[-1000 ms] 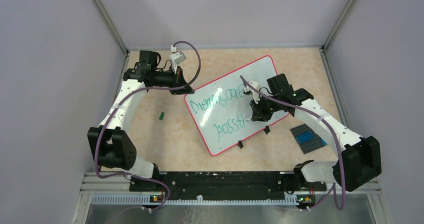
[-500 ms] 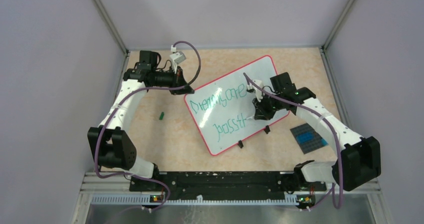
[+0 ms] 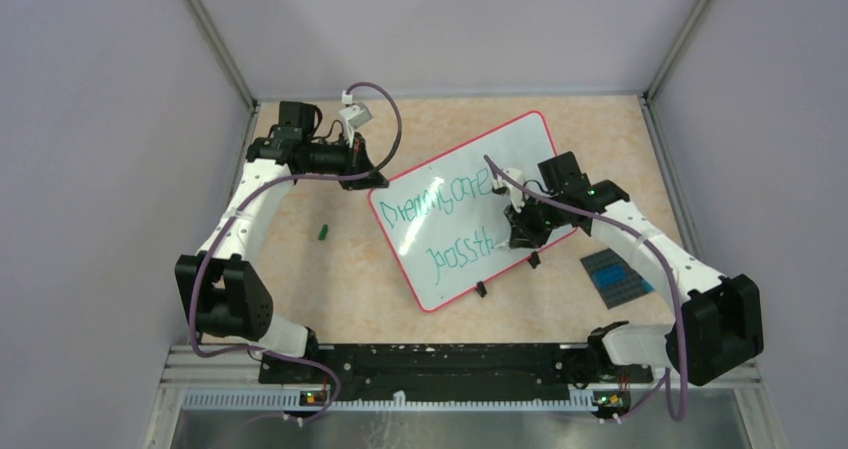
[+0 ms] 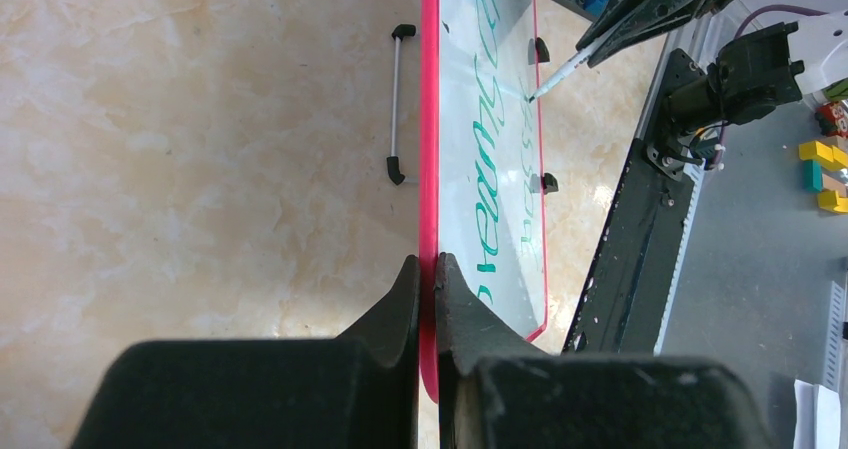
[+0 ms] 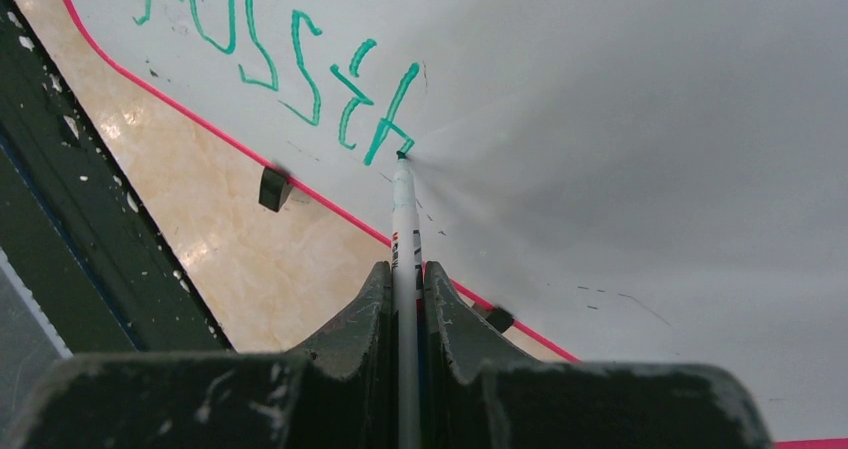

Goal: Write a sentence on the whiteboard

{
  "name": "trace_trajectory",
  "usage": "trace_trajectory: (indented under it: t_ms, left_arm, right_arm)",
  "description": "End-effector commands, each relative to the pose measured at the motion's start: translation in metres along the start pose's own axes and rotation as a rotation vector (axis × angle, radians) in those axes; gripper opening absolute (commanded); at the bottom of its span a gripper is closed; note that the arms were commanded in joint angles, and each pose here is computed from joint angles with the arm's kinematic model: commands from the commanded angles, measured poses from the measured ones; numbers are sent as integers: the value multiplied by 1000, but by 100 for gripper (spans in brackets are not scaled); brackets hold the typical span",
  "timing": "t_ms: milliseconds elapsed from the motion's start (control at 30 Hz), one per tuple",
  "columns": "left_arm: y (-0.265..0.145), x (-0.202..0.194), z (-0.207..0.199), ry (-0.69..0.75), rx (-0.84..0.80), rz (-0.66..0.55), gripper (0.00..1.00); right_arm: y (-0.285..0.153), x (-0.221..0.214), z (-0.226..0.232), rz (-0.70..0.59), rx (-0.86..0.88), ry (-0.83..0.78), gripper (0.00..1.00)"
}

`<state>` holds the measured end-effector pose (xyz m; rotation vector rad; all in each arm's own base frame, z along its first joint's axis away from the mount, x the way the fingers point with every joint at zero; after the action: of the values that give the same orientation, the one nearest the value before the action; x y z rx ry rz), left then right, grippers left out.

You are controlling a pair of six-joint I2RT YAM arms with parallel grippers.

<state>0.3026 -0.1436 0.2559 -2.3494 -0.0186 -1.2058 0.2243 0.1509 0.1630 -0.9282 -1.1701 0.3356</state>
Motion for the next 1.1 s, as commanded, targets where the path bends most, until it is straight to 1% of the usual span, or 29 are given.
trace_trajectory:
  t_ms: [0,233,500,600,733,1067]
  left_arm:
    - [10,-25,3,-54,7,85,0]
    - [9,-26,2,-53,9,85,0]
    - [9,-27,2,-53,10,87,0]
    - [9,-27,2,-51,9,85,0]
    - [10,-27,2,-53,6,85,0]
    - [9,-26,1,-47,9,84,0]
  right_arm:
    - [3,4,5,-15,-12,-48,0]
    - [4,15,9,-37,-7,-60,0]
    - [-17,24,17,-94,25,-69,0]
    - [-28,28,11,-126,33,-25,0]
    - [-37,34,-1,-141,-12,-34,0]
    - [-34,41,-20,-141,-54,-37,0]
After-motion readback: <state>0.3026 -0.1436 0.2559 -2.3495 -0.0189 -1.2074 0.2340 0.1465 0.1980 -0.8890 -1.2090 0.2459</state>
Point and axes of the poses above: each gripper's point midway between its finger pads, its own y axis out along the fingers, its own z axis along the line the jaws close on, x = y × z, the point moved 4 cm from there along -y, back along the fingers, and after that the axes turned 4 degrees about -y, right-handed, at the moved point
